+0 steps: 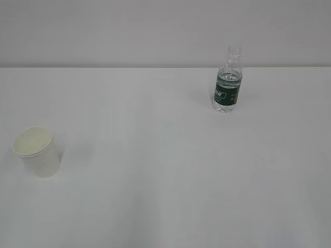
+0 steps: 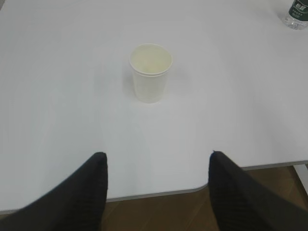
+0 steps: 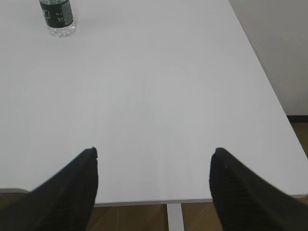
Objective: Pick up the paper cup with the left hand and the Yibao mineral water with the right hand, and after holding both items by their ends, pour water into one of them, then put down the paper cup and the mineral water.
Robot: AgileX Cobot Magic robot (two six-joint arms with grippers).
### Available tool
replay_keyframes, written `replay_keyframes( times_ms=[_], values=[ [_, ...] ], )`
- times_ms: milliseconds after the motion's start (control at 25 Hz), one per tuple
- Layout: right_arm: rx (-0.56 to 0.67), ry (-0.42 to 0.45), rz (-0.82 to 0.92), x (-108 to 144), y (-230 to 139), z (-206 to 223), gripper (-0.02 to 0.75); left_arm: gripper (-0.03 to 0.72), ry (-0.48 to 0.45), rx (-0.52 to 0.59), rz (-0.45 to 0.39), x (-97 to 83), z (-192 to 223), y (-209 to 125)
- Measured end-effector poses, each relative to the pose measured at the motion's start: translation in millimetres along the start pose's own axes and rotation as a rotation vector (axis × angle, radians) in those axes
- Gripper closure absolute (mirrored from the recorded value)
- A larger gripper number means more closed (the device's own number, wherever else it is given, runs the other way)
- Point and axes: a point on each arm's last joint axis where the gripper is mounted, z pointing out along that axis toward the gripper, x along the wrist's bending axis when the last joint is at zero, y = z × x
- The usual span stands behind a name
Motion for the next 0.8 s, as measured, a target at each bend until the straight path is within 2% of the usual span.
replay_keyframes(
  times_ms=[160, 240, 360, 440, 800],
  values=[
    [0.000, 0.000, 0.000, 0.0, 0.0, 0.0, 0.188, 0.209, 0.000, 0.000, 0.000, 0.0, 0.0, 0.0],
    [0.000, 0.000, 0.000, 0.0, 0.0, 0.0, 0.183, 0.162, 0.000, 0.000, 0.000, 0.0, 0.0, 0.0],
    [0.000, 0.007, 0.003, 0.7, 0.0, 0.0, 0.150, 0.050, 0.000, 0.000, 0.000, 0.0, 0.0, 0.0],
    [0.000, 0.010, 0.004, 0.9, 0.0, 0.0, 0.131, 0.015, 0.000, 0.000, 0.000, 0.0, 0.0, 0.0],
    [-0.007, 0.023, 0.012, 1.9, 1.3, -1.8, 0.120, 0.001, -0.001, 0.000, 0.000, -0.1, 0.0, 0.0]
  ],
)
